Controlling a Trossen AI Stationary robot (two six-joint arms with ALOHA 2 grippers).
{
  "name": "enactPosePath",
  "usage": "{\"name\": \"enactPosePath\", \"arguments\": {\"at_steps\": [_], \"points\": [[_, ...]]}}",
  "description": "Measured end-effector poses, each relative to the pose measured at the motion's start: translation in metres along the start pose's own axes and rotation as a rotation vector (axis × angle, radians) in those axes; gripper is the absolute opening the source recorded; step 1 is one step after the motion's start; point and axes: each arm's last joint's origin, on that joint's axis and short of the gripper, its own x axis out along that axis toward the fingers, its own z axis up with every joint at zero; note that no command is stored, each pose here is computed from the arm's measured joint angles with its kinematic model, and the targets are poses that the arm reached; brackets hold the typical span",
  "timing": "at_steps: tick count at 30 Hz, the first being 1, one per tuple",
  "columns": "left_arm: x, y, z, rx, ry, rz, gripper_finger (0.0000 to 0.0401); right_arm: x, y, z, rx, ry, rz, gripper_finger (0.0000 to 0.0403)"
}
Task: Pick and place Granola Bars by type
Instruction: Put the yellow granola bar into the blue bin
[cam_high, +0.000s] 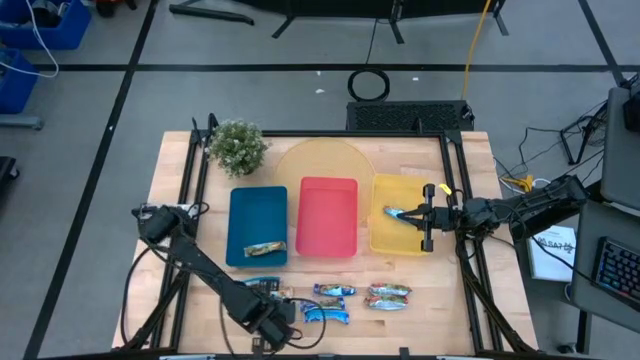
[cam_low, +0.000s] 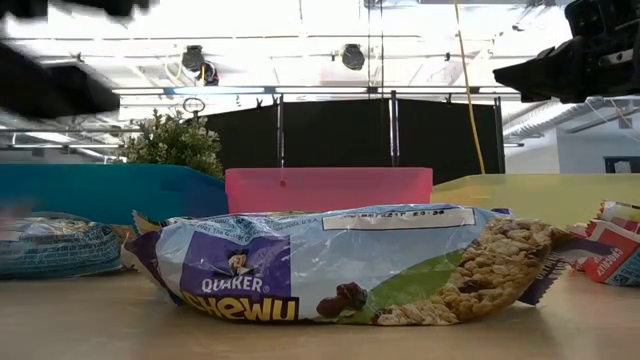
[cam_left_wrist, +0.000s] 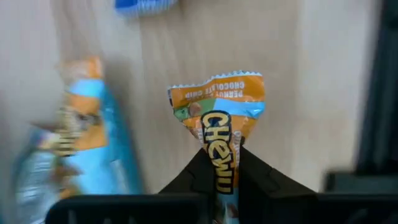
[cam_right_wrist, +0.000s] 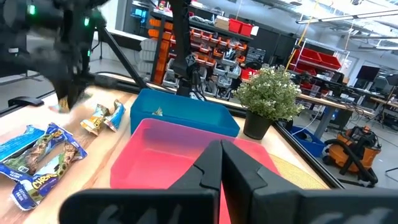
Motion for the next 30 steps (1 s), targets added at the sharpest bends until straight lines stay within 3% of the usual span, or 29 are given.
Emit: {"name": "enactPosePath", "arguments": {"at_steps": [5, 9, 14, 18, 24, 30], "points": [[-0.061, -0.009, -0.017, 0.191, -0.225, 0.085, 0.0047, 0.000, 0.000, 0.000, 0.000, 0.000, 0.000, 0.0000], [-0.123, -0.010, -0.045, 0.296, -0.482, 0.163, 0.0037, 0.000, 0.000, 0.000, 0.001, 0.001, 0.000, 0.0000], [-0.164, 0.032, -0.083, 0.312, -0.722, 0.343, 0.0037, 0.000, 0.000, 0.000, 0.004, 0.000, 0.000, 0.0000], [-0.164, 0.081, -0.096, 0.284, -0.872, 0.329, 0.0048, 0.000, 0.000, 0.000, 0.024, 0.000, 0.000, 0.0000], [-0.135, 0.141, -0.114, 0.376, -1.075, 0.099, 0.0030, 0.000, 0.000, 0.000, 0.024, 0.000, 0.000, 0.0000], [-0.101, 0.179, -0.148, 0.238, -1.154, 0.073, 0.0047, 0.000, 0.000, -0.001, 0.017, 0.011, 0.002, 0.0000]]}}
